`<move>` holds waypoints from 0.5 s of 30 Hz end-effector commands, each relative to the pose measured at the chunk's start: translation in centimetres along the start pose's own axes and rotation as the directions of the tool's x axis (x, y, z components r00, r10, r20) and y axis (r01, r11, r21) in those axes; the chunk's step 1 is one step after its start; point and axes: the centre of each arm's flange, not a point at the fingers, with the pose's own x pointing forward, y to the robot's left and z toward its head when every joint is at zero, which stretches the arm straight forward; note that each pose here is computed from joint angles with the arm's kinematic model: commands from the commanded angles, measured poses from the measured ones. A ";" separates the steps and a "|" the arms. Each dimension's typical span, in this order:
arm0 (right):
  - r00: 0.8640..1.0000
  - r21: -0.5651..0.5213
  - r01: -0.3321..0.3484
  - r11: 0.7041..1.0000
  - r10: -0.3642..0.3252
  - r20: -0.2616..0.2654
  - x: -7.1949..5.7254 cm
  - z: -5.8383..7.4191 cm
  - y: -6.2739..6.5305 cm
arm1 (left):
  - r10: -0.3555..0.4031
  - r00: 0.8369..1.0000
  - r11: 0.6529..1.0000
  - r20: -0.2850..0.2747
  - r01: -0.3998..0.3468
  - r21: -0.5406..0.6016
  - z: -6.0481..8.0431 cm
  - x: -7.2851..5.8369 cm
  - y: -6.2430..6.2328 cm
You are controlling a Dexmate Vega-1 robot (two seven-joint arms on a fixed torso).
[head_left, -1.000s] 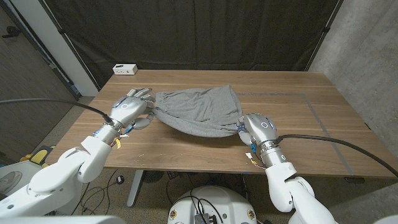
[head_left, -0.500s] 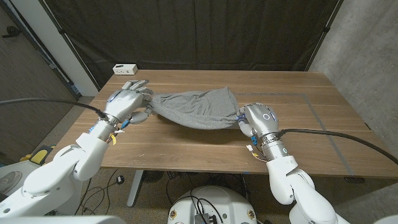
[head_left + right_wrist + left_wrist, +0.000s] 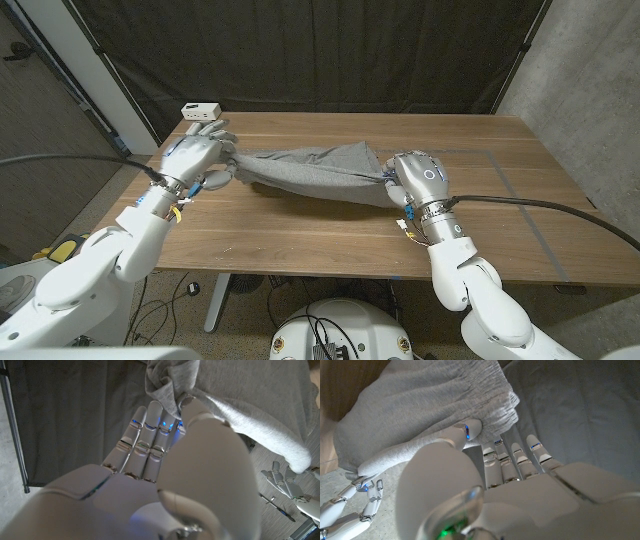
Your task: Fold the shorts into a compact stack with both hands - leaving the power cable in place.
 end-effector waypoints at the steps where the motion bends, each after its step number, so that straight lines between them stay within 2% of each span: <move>1: 0.999 -0.011 0.035 0.999 -0.034 0.024 2.7 -0.6 0.0 | 0.010 0.998 0.999 -0.057 -0.012 -0.038 -1.1 0.9 0.0; 15: 0.995 -0.032 0.066 0.997 -0.064 0.075 5.9 -1.2 0.4 | -0.019 0.994 0.997 -0.111 0.010 -0.082 -2.1 2.6 -0.3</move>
